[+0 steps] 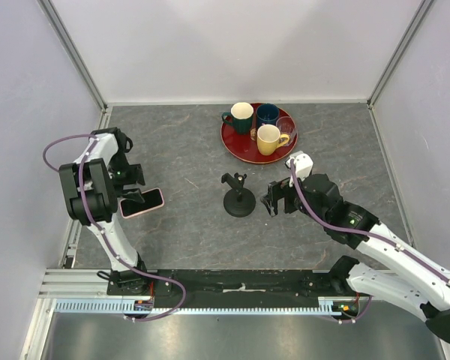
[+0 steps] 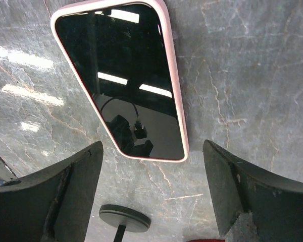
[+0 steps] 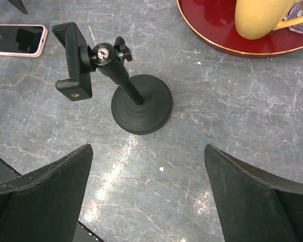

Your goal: Place the phone on the phone stand

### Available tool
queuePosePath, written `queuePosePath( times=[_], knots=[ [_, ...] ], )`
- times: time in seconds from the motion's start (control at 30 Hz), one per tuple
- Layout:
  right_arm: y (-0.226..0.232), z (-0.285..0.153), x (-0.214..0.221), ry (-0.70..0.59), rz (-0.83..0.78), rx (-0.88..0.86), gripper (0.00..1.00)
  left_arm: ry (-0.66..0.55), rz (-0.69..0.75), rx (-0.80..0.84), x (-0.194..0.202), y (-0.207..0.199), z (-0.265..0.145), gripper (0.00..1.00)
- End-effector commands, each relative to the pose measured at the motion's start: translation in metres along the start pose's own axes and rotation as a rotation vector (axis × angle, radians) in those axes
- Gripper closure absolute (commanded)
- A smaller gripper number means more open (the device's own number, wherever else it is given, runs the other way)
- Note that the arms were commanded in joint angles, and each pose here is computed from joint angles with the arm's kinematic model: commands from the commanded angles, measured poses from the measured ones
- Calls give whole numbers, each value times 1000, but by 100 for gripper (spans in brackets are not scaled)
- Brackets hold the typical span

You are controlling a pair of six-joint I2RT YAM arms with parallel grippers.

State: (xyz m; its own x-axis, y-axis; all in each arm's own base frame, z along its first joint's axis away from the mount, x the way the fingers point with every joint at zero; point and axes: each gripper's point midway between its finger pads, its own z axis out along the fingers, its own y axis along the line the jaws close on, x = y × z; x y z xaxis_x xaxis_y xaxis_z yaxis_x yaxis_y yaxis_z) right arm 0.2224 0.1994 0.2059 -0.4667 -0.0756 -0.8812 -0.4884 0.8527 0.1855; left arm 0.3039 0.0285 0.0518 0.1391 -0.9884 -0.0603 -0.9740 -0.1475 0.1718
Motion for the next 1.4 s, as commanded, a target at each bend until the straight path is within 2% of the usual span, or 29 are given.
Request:
queuePosePath(
  times=[0.0, 0.5, 0.77, 0.93, 1.37],
  knots=[
    [6, -5, -12, -50, 0, -34, 2, -5, -78, -85, -3, 7, 2, 13],
    [12, -7, -9, -44, 1, -72, 2, 21, -105, -143, 5, 19, 25, 4],
    [14, -11, -10, -65, 10, -93, 2, 14, -119, -72, 4, 18, 31, 0],
    [19, -13, -8, -82, 16, -129, 2, 91, -157, -16, 19, 20, 43, 0],
    [18, -8, -3, -61, 12, -117, 2, 41, -199, 6, 11, 25, 60, 1]
  ],
)
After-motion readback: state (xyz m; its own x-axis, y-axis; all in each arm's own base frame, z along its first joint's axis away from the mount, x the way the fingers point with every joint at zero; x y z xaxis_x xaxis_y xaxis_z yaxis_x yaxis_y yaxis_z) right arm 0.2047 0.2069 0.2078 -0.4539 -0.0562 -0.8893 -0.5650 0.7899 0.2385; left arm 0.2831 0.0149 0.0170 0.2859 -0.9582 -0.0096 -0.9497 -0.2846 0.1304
